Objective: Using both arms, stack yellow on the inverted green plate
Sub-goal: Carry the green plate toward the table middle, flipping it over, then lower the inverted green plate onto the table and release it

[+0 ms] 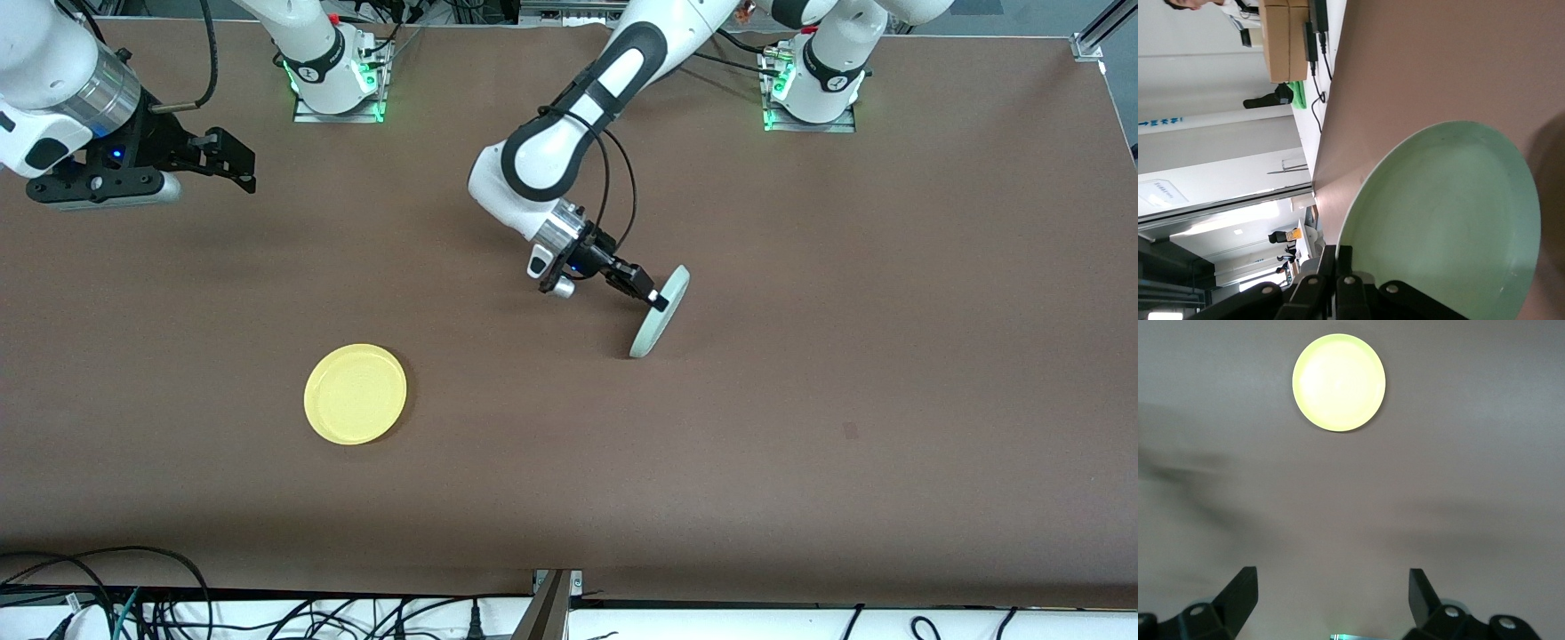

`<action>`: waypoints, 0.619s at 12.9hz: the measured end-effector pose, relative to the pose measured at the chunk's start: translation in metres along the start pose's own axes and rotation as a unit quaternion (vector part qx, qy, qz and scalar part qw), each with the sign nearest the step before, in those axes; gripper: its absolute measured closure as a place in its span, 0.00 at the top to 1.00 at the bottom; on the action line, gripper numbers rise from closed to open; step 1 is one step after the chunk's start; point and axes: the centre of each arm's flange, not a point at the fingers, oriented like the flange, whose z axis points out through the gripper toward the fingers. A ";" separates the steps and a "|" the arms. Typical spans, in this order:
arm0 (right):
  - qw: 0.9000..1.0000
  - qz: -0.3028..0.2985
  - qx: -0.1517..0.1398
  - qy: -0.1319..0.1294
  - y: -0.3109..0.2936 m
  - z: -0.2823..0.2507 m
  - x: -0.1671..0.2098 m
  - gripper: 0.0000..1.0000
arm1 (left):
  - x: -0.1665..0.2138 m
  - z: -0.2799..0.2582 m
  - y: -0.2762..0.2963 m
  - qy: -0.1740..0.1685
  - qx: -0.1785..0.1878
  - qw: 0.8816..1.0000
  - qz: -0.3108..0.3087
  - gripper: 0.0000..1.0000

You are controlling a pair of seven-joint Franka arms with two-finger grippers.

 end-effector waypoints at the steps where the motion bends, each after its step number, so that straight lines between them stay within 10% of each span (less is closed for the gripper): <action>1: 1.000 0.000 0.000 -0.002 0.002 0.002 0.001 1.00 | -0.003 -0.009 0.004 0.005 0.002 1.000 -0.013 0.03; 5: 1.000 0.000 0.000 -0.004 0.004 0.004 0.002 1.00 | 0.007 -0.053 0.014 0.019 -0.139 0.985 -0.103 0.43; 8: 1.000 0.000 0.000 -0.004 0.004 0.004 0.002 1.00 | 0.034 -0.062 0.000 0.006 -0.308 0.933 -0.185 0.77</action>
